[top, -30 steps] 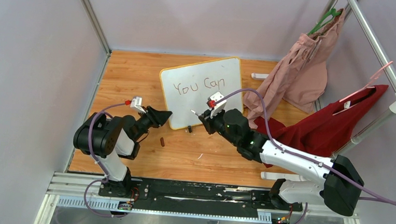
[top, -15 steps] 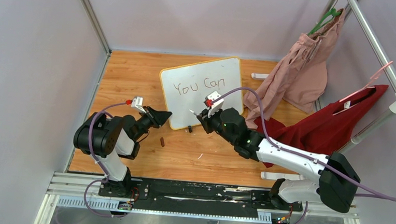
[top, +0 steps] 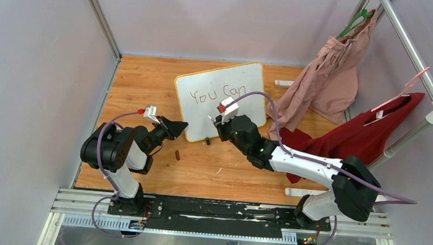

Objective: Write a sentence on the whiteboard

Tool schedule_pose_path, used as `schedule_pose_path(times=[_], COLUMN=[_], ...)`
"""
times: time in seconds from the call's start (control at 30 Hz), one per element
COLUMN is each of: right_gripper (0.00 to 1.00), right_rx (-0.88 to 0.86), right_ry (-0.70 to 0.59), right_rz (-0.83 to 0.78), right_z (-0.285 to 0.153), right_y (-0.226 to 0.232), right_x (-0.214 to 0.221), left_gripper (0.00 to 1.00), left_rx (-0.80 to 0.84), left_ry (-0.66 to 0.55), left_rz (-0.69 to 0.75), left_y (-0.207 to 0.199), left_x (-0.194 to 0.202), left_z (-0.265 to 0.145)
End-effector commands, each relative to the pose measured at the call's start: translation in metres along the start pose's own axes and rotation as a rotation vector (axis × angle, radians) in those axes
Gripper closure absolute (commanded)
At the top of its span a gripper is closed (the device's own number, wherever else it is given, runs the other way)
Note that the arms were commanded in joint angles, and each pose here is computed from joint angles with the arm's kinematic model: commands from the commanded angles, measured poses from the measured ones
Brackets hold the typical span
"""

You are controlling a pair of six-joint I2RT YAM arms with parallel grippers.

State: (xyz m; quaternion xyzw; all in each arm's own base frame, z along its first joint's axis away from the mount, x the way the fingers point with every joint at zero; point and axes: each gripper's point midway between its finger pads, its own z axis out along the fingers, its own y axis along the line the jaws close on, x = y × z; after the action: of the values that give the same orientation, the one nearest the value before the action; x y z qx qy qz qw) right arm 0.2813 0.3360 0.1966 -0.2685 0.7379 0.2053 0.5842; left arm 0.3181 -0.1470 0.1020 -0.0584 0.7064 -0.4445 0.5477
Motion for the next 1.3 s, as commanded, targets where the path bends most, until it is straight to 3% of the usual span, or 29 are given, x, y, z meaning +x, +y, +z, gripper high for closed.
schedule_pose_path(times=[0.0,0.6,1.27], right_gripper=[1.00,1.00,1.00], right_rx=[0.044,0.077,0.106], right_ry=[-0.052,-0.082,0.008], right_rz=[-0.002,-0.001,-0.005], right_z=[0.005,0.022,0.035], right_y=[-0.002,0.000,-0.004], right_x=[-0.018,-0.030,0.000], left_gripper=[1.00,1.00,1.00], left_rx=[0.021,0.020,0.026], left_ry=[-0.024,-0.024,-0.028], left_rz=[0.051,0.064,0.070], left_y=[-0.002,-0.002,-0.004], left_x=[-0.007,-0.006,-0.008], left_z=[0.001,0.000,0.000])
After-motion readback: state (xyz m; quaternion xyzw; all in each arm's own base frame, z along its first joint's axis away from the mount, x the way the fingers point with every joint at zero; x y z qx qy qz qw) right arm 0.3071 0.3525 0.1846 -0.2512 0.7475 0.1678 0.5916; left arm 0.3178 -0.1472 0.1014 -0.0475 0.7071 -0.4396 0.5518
